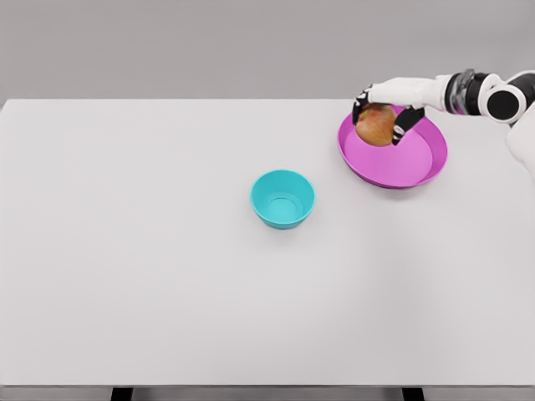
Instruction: Put the apple from the pink plate into the blue bowl with your right arm
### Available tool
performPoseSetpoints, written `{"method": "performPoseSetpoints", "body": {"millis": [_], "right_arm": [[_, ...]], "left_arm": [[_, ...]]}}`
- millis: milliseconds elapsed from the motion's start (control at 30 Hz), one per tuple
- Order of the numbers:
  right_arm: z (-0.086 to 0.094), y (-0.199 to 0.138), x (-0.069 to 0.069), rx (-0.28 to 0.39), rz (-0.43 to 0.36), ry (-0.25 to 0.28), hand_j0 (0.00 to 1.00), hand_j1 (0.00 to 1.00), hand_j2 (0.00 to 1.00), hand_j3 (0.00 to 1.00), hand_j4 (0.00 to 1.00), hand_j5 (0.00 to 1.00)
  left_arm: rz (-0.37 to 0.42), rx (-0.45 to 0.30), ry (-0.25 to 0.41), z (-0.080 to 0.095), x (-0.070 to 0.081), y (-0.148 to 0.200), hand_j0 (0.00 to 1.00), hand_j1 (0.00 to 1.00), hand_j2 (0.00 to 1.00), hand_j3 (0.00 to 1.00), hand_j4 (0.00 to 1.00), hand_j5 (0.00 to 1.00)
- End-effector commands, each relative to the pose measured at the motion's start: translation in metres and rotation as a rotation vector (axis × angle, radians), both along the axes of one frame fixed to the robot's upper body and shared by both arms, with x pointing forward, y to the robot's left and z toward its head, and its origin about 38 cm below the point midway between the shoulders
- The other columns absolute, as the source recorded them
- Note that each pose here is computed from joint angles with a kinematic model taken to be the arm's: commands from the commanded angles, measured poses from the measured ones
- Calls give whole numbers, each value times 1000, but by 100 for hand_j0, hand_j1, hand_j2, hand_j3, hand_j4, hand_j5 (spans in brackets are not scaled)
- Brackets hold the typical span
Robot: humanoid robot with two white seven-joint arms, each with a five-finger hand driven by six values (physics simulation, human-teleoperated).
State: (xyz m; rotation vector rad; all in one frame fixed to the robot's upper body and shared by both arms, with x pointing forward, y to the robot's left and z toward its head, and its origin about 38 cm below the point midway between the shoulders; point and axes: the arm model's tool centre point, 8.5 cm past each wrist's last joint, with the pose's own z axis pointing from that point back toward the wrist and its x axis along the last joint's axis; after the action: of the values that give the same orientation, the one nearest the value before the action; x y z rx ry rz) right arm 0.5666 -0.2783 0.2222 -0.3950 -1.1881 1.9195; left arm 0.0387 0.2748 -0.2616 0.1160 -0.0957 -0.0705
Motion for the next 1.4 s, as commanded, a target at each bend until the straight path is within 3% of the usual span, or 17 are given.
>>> {"method": "performPoseSetpoints", "body": {"millis": [0, 300, 500, 667, 867, 1167, 1367], "right_arm": [[10, 10, -1, 14, 28, -26, 47, 47, 47, 47, 47, 47], [31, 41, -7, 21, 130, -94, 47, 47, 47, 47, 47, 47], [29, 45, -9, 22, 142, -96, 47, 47, 47, 47, 47, 47], [46, 50, -23, 2, 208, -156, 47, 47, 47, 47, 47, 47], [45, 55, -26, 0, 226, -161, 47, 47, 47, 47, 47, 47], [47, 74, -52, -24, 338, -201, 47, 47, 47, 47, 47, 47], [45, 85, -62, -37, 387, -210, 47, 47, 47, 47, 47, 47]], "left_arm": [[0, 0, 0, 0, 0, 0, 100, 100, 100, 100, 100, 100], [-2, 0, 0, 0, 0, 0, 100, 100, 100, 100, 100, 100], [0, 0, 0, 0, 0, 0, 100, 100, 100, 100, 100, 100], [0, 0, 0, 0, 0, 0, 100, 100, 100, 100, 100, 100], [0, 0, 0, 0, 0, 0, 100, 100, 100, 100, 100, 100], [0, 0, 0, 0, 0, 0, 100, 100, 100, 100, 100, 100], [0, 0, 0, 0, 0, 0, 100, 100, 100, 100, 100, 100]]}}
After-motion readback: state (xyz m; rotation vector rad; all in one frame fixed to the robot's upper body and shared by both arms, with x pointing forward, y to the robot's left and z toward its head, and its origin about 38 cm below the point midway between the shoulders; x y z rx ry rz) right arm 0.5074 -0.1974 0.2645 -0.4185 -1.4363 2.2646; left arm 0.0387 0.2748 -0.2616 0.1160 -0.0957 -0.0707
